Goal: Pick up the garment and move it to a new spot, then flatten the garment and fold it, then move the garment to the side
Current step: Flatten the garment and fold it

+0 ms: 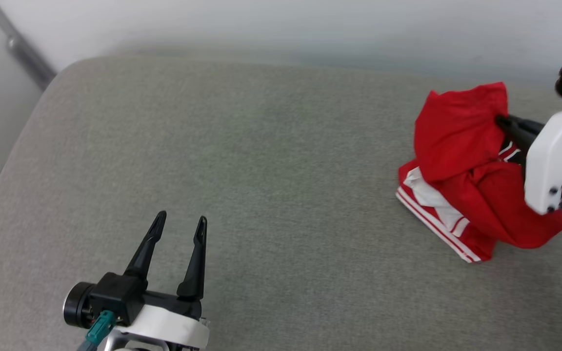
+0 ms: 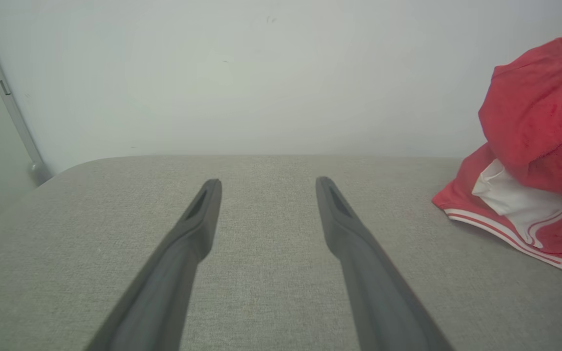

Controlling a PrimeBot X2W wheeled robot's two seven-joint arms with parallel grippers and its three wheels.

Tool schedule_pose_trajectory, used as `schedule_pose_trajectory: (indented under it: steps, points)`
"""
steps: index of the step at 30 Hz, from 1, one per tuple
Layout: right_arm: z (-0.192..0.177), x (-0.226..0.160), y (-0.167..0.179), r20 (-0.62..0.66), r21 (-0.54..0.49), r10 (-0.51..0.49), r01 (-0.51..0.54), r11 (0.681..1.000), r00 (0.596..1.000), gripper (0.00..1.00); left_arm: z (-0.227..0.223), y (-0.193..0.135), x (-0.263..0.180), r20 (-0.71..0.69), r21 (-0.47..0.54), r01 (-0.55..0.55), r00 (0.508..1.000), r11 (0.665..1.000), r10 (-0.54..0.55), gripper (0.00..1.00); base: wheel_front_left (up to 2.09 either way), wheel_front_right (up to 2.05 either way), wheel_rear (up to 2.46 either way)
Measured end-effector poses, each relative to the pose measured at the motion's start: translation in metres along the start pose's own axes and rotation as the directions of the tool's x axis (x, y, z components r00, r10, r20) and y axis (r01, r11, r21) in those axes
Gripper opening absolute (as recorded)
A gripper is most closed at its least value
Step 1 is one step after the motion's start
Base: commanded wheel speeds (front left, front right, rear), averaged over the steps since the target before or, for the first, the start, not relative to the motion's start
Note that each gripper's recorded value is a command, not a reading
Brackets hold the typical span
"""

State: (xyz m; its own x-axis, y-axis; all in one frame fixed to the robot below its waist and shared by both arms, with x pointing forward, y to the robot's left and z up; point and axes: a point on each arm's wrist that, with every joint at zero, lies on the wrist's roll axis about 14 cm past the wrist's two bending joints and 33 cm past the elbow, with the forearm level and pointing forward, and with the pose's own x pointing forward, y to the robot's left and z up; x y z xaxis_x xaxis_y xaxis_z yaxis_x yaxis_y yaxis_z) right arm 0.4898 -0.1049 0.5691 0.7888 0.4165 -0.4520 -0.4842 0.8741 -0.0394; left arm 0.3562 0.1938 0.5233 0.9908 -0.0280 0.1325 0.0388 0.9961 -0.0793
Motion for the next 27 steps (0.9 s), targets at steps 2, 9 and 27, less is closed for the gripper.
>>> schedule_pose_trajectory:
  steps: [2,9,27]
  points:
    - [-0.007,0.018,-0.003,-0.068,0.041,0.021,-0.018,0.999,0.997,0.00,-0.002,0.004,0.000,-0.009,0.005,-0.012,1.000,1.000,0.012,1.00,0.00,0.00,0.00]
    - [-0.033,0.065,-0.057,-0.211,0.033,-0.101,0.110,0.993,0.972,0.00,-0.008,0.018,0.002,-0.032,0.018,-0.058,0.998,0.998,0.059,1.00,0.00,0.00,0.00]
    - [-0.001,0.074,-0.097,0.154,-0.066,-0.289,0.302,0.951,0.945,1.00,0.005,0.011,0.012,0.016,0.021,-0.026,1.000,0.999,0.025,1.00,0.00,0.00,0.00]
